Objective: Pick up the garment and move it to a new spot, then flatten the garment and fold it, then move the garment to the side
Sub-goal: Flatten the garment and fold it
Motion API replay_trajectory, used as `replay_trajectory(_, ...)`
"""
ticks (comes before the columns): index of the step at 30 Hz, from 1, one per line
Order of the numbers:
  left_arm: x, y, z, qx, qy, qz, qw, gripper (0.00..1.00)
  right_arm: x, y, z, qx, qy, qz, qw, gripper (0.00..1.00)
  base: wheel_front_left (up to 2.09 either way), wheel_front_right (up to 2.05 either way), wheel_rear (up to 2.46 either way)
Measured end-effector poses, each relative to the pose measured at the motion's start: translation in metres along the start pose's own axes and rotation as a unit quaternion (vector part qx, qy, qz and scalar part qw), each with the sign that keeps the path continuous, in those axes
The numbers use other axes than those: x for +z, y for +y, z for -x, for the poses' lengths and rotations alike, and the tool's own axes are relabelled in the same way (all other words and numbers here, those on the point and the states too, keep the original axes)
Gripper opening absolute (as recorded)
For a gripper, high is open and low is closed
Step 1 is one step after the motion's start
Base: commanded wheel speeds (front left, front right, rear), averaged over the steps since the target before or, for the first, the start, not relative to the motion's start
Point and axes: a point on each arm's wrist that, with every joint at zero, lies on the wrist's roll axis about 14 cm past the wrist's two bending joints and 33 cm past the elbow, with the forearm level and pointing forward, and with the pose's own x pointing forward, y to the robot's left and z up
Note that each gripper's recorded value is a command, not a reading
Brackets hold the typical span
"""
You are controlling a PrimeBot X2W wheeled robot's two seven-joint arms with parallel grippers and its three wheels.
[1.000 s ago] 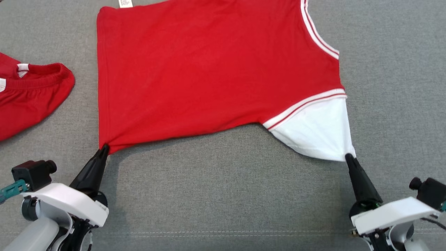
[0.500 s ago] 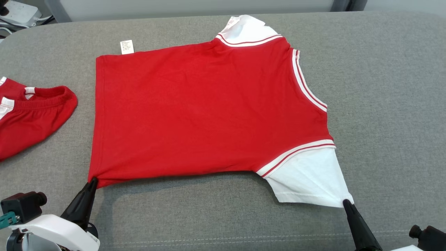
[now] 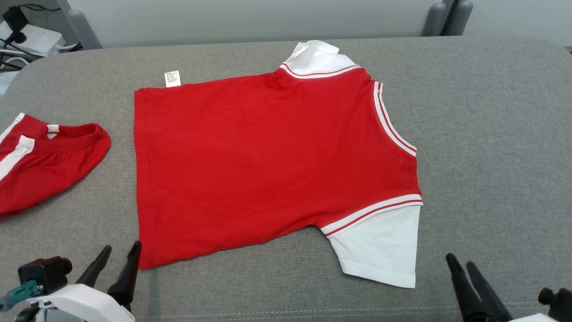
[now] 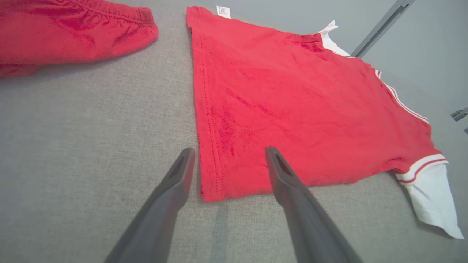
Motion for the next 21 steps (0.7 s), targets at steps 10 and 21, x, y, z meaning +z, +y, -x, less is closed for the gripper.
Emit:
replay_trajectory(10,0.094,-0.03,0.024,0.015,-0.188,-0.088,0.978,1.0,0.091,0.038,0.0,0.041,-0.125,0.241,0.962,1.0,0.0,0.0,0.0)
replay_trajectory(21,0.122,-0.043,0.041,0.027,-0.279,-0.127,0.952,1.0,0.1,0.086,-0.015,0.108,-0.186,0.398,0.892,1.0,0.0,0.0,0.0)
